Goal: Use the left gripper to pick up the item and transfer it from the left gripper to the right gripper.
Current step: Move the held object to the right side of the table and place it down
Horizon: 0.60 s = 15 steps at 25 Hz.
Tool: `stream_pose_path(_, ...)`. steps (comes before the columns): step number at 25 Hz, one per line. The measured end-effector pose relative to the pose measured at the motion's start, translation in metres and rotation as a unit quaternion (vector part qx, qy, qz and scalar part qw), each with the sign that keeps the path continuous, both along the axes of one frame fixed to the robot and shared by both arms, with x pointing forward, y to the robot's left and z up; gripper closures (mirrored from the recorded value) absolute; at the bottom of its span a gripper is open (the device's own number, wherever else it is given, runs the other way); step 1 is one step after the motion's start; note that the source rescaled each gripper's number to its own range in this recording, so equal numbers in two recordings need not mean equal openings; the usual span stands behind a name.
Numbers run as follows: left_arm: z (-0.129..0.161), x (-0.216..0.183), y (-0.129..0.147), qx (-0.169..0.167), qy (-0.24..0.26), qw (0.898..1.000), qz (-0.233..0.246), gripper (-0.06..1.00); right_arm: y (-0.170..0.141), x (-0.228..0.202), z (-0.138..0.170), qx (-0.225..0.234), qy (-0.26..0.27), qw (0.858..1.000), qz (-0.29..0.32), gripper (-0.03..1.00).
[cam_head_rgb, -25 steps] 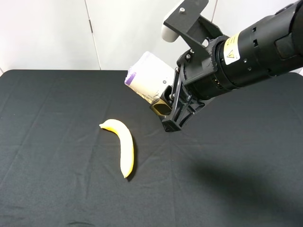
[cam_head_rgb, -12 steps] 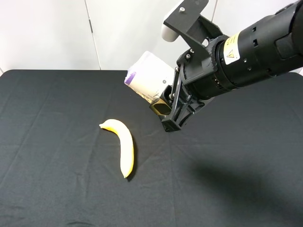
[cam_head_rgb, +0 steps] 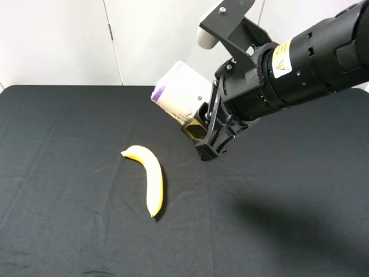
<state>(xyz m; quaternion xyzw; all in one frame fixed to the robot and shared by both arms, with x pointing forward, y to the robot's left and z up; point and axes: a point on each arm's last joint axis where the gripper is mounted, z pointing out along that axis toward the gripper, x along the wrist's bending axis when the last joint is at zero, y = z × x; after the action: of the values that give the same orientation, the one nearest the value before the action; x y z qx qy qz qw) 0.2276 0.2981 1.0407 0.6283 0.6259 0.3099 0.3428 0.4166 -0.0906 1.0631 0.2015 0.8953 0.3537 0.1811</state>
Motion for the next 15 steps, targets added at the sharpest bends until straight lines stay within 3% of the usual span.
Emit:
stream_pose_path(8, 0.0, 0.0, -0.0001, 0.0, 0.0, 1.0, 0.007, -0.03, 0.0, 0.0, 0.0, 0.004, 0.005, 1.0, -0.006, 0.9)
stream_pose_path(15, 0.0, 0.0, -0.0001, 0.0, 0.0, 1.0, 0.007, -0.02, -0.0035, 0.0039, -0.004, 0.006, 0.031, 0.998, -0.046, 0.9)
